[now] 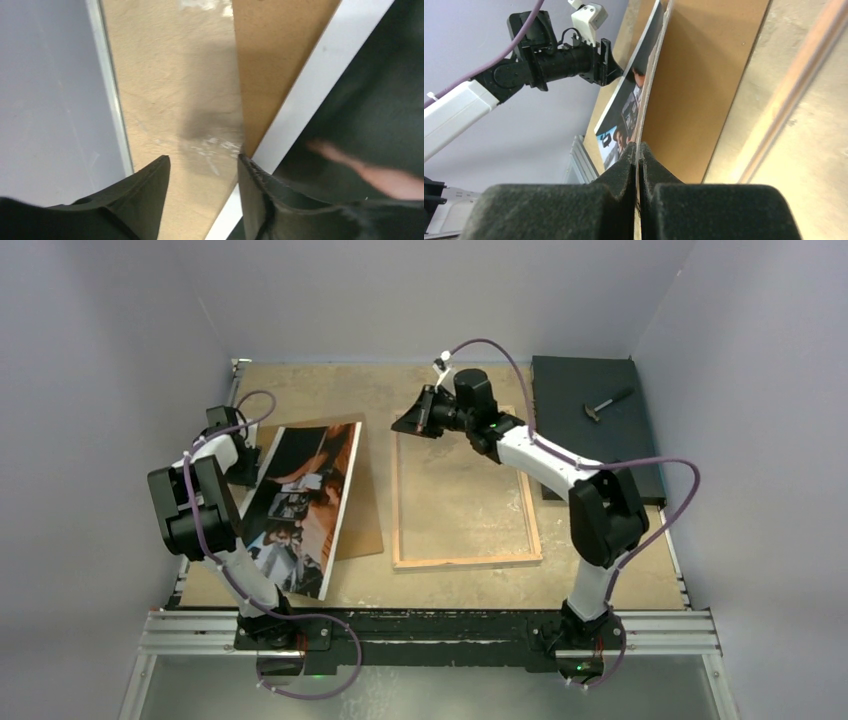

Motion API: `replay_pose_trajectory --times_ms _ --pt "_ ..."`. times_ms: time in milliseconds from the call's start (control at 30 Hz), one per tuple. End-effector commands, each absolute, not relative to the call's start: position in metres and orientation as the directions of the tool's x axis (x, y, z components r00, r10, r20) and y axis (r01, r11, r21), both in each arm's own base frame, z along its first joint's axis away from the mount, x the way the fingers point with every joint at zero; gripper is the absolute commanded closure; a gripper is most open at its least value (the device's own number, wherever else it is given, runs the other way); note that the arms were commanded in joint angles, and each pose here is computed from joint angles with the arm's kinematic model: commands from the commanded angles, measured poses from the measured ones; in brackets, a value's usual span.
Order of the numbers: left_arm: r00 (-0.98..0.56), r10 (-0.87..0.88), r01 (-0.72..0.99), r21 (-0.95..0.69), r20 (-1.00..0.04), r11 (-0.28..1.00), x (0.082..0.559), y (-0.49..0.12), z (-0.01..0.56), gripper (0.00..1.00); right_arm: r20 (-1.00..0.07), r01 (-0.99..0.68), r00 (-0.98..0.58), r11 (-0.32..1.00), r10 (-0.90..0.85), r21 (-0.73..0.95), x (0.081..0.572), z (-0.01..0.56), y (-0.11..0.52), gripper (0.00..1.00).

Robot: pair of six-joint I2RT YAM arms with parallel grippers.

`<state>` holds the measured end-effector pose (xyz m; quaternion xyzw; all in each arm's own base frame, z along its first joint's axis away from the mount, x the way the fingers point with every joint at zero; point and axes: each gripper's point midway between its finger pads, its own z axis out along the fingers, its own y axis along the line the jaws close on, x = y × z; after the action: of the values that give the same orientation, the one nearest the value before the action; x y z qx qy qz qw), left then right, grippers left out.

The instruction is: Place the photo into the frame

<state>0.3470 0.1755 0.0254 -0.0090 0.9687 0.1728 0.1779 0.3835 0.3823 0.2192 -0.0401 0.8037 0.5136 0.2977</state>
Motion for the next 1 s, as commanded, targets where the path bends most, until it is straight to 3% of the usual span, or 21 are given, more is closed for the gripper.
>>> replay_pose_trajectory --times_ms 0,133,300,633,967 --pt "-0.913 0.082 -0.004 0.208 -0.401 0.978 0.367 0.13 0.062 0.43 -0.657 -0.479 -0.719 0.523 0.226 0.705 0.385 0.276 0.344 1.0" --pt "-0.876 0.137 0.071 0.158 -0.463 0.985 0.385 0.089 0.099 0.33 -0.693 -0.471 -0.684 0.587 0.228 0.658 0.382 0.296 0.308 1.0" --pt "-0.837 0.216 0.177 0.125 -0.502 0.976 0.397 0.034 0.12 0.3 -0.724 -0.471 -0.642 0.616 0.252 0.632 0.378 0.324 0.272 1.0" --pt "-0.767 0.416 0.376 0.184 -0.489 0.908 0.393 -0.052 0.117 0.27 -0.774 -0.39 -0.574 0.741 0.268 0.546 0.391 0.364 0.204 1.0" --pt "-0.697 0.541 0.48 0.255 -0.471 0.84 0.402 -0.127 0.069 0.26 -0.752 -0.331 -0.588 0.76 0.297 0.559 0.357 0.363 0.168 1.0"
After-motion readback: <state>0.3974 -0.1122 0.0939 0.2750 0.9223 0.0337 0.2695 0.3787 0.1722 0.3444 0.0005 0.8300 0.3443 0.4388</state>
